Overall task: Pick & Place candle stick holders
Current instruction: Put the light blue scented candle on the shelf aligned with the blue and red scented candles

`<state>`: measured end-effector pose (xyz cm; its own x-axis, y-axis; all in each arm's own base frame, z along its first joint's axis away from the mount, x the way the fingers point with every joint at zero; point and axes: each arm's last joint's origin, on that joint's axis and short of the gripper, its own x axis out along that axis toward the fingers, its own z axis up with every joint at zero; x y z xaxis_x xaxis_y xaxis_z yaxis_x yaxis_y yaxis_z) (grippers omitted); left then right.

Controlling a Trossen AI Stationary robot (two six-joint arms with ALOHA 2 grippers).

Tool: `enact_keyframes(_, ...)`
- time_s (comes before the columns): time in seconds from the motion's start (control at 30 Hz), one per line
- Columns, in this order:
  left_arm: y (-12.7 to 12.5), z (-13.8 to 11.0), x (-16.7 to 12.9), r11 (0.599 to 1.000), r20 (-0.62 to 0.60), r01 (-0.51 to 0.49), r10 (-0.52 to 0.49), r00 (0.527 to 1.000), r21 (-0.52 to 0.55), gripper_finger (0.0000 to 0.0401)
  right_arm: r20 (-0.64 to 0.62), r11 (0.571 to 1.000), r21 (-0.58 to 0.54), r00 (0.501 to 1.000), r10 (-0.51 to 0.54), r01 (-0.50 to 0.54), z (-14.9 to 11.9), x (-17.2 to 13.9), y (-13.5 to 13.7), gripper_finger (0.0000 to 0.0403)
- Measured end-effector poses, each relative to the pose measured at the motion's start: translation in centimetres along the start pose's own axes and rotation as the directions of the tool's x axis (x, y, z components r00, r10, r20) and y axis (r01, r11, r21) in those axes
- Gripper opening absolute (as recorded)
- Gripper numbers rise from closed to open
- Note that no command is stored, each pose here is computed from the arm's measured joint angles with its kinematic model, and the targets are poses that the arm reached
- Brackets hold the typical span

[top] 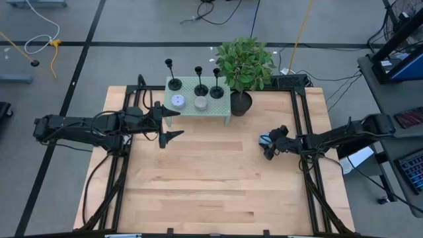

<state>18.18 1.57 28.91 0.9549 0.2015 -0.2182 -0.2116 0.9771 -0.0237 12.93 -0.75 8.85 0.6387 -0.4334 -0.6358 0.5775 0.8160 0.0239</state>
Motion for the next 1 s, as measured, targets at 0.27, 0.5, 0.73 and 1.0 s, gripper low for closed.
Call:
enact_keyframes(0.27, 0.0, 0.0, 0.0, 1.0, 0.0, 0.0, 0.0, 1.0, -0.001, 0.0392, -0.032, 0.999, -0.027, 0.998, -0.046, 0.045, -0.3, 0.6, 0.1, 0.0309)
enact_keyframes(0.5, 0.0, 0.0, 0.0, 1.0, 0.0, 0.0, 0.0, 1.0, 0.005, 0.0392, 0.016, 1.0, 0.015, 1.0, -0.006, 0.006, 0.2, 0.9, 0.6, 0.0285)
enact_keyframes(0.73, 0.0, 0.0, 0.0, 1.0, 0.0, 0.0, 0.0, 1.0, 0.007, 0.0392, 0.14, 0.995, 0.081, 0.989, 0.054, -0.066, 1.5, 0.9, 1.3, 0.0288)
enact_keyframes(1.0, 0.0, 0.0, 0.0, 1.0, 0.0, 0.0, 0.0, 1.0, 0.008, 0.0392, 0.38, 0.991, -0.023, 0.915, 0.132, -0.133, 8.7, 0.1, 4.5, 0.0287)
